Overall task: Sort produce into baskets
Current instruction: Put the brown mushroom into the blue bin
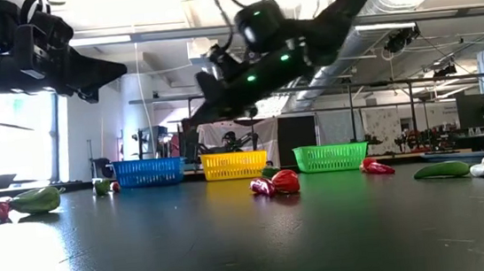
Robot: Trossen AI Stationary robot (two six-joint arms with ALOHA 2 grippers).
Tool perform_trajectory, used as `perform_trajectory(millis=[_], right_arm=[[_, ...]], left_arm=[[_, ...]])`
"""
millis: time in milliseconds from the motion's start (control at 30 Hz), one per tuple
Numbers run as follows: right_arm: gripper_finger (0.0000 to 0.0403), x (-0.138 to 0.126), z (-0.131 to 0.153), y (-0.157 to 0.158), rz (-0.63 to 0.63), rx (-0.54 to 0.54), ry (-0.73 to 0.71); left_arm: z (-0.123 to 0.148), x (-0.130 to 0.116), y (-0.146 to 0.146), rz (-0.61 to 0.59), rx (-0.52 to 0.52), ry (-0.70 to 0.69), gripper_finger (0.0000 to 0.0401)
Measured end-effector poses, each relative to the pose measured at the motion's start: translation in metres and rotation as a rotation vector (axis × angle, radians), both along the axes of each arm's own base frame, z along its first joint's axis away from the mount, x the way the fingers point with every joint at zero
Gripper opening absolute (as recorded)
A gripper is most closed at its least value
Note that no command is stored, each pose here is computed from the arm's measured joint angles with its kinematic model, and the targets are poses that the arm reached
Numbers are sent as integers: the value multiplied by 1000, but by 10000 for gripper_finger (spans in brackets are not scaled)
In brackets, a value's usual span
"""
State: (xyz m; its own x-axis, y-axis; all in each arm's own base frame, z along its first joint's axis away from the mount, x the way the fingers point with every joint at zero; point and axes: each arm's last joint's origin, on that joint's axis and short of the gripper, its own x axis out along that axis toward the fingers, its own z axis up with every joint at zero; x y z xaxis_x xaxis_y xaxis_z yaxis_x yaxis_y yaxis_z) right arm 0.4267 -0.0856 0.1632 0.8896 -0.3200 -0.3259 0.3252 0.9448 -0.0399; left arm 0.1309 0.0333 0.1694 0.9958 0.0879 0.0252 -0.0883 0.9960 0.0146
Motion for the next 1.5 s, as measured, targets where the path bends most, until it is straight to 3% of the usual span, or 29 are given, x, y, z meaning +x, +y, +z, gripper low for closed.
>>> perform_trajectory(millis=[367, 633, 933, 1200, 1400, 1500], right_arm=[[0, 56, 3, -53, -97, 16, 15], [0, 80, -11, -83, -173, 39, 53], [0, 80, -12, -103, -238, 73, 38], [15, 78, -13, -109, -212, 135, 24], [46, 78, -11, -105, -178, 114, 49], [25, 76, 6, -97, -181, 60, 83]], left_arm=[[-1, 0, 0, 0, 0, 6, 0], [-1, 0, 0, 0, -1, 8, 0], [-1, 0, 0, -1, -2, 12, 0], [-1, 0, 0, -2, -2, 12, 0], [-1, 0, 0, -3, -2, 12, 0], [-1, 0, 0, -3, -2, 12, 0]])
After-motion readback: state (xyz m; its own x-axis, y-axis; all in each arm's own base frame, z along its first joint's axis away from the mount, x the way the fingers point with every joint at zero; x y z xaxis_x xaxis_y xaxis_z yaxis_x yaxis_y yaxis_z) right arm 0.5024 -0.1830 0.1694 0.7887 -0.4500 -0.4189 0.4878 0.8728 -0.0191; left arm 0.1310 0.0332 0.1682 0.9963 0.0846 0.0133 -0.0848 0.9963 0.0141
